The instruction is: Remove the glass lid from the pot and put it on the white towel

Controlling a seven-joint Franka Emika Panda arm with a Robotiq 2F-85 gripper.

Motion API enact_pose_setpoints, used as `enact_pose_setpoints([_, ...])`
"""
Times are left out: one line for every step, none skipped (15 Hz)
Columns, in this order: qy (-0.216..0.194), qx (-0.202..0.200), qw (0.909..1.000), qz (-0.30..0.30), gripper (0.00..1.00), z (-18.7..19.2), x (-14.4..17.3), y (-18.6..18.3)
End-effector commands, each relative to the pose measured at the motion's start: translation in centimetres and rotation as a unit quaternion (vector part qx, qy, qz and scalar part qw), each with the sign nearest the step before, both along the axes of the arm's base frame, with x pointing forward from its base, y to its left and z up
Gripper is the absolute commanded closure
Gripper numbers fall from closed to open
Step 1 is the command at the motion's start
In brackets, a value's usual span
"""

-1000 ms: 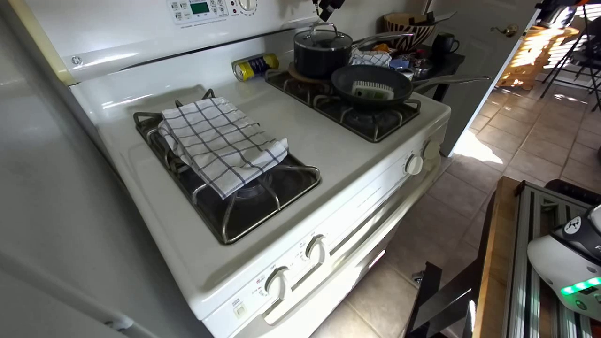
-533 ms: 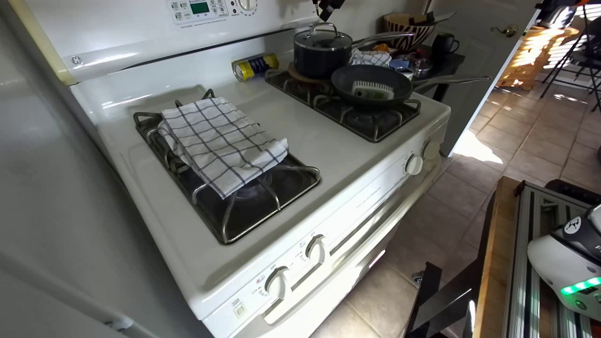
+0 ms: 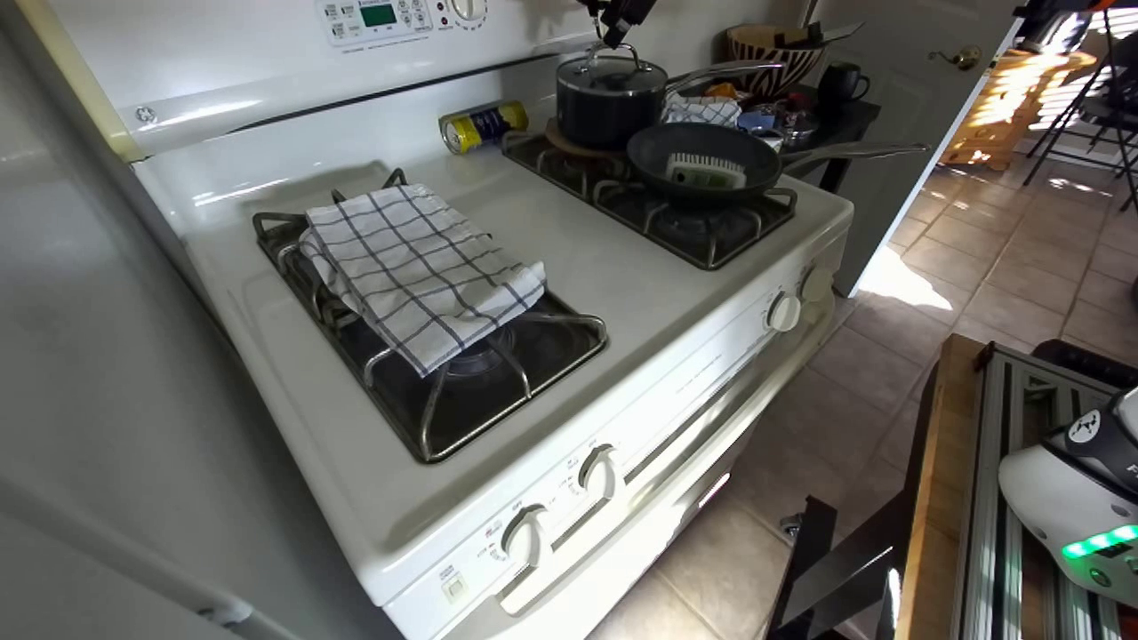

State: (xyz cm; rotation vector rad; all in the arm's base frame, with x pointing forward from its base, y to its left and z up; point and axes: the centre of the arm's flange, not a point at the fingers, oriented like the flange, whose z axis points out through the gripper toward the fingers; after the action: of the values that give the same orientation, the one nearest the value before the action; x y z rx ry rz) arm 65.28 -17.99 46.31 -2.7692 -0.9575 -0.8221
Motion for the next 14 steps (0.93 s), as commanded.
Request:
enact_pose_setpoints([0.025, -0.009, 0.9995, 0.018, 0.21, -0.89, -0.17, 0.04])
enact_pose_setpoints([0.028, -0.011, 0.9993, 0.020, 0.27, -1.04, -0.20, -0.09])
enact_pose_setpoints([0.032, -0.013, 0.9992, 0.022, 0.30, -1.21, -0.20, -0.14])
enact_pose_setpoints([0.035, -0.016, 0.9989, 0.025, 0.31, -1.28, -0.24, -0.20])
enact_pose_setpoints([0.037, -0.017, 0.9988, 0.027, 0.41, -1.30, -0.30, -0.24])
enact_pose_setpoints([0.039, -0.018, 0.9986, 0.029, 0.41, -1.32, -0.35, -0.27])
enact_pose_setpoints([0.040, -0.020, 0.9986, 0.030, 0.42, -1.24, -0.35, -0.31])
enact_pose_setpoints([0.039, -0.022, 0.9985, 0.031, 0.53, -1.13, -0.33, -0.36])
enact_pose_setpoints([0.039, -0.024, 0.9985, 0.031, 0.53, -1.05, -0.33, -0.42])
enact_pose_setpoints([0.038, -0.026, 0.9985, 0.031, 0.61, -0.99, -0.27, -0.47])
enact_pose_setpoints([0.038, -0.026, 0.9984, 0.031, 0.72, -0.98, -0.25, -0.50])
enact_pose_setpoints([0.038, -0.026, 0.9984, 0.031, 0.84, -1.01, -0.25, -0.50])
enact_pose_setpoints([0.037, -0.026, 0.9985, 0.031, 0.90, -1.04, -0.24, -0.47])
enact_pose_setpoints([0.037, -0.025, 0.9985, 0.032, 0.95, -1.08, -0.22, -0.42])
